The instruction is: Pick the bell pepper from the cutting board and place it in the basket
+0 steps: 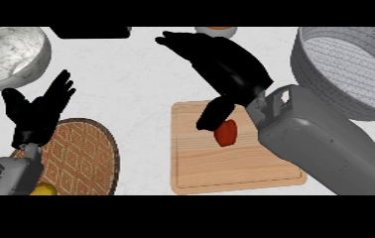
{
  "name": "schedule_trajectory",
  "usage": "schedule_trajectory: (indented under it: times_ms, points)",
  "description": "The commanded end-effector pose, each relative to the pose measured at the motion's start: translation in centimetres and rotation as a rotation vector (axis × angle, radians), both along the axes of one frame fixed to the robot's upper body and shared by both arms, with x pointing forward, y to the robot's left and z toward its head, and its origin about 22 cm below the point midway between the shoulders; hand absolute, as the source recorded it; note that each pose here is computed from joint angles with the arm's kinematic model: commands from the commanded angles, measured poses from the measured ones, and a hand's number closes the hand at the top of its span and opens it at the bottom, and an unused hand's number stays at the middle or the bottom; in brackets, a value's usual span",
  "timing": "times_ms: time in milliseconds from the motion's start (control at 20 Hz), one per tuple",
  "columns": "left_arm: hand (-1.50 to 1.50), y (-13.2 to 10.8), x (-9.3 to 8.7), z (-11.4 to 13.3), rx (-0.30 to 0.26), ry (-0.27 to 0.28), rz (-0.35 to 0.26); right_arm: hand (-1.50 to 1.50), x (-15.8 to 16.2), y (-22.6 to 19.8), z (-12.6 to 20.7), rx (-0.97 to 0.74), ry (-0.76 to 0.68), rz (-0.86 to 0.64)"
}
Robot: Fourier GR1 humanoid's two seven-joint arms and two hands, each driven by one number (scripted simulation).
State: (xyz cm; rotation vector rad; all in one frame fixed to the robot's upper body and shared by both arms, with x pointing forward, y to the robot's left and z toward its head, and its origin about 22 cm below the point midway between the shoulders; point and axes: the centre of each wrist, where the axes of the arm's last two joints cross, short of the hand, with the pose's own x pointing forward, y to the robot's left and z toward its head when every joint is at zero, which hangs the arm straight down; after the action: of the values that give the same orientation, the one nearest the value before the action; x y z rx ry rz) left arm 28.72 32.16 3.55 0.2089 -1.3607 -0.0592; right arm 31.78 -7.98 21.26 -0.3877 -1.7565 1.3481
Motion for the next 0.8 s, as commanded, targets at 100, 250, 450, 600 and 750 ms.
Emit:
schedule_trajectory:
  times_ms: [100,250,450,600,750]
  points:
    - [0.0,-0.6,0.1,-0.2,-0.014,-0.008,-0.017,-1.5,0.8,-1.3,8.5,-0.196,0.015,-0.205]
    - [0.0,-0.4,-0.1,-0.2,-0.008,-0.006,-0.022,-1.5,0.8,-1.1,7.4,-0.322,0.145,-0.135]
    - [0.0,-0.7,0.8,1.5,-0.016,-0.018,-0.032,-1.5,1.8,-4.0,10.6,-0.359,0.263,-0.076]
    - [0.0,-1.2,0.4,1.0,0.01,-0.015,-0.014,-1.5,1.2,-5.9,10.7,-0.326,0.303,-0.066]
    - [0.0,-0.9,0.3,0.2,-0.013,-0.017,-0.012,-1.5,0.5,-9.5,11.0,-0.266,0.343,-0.031]
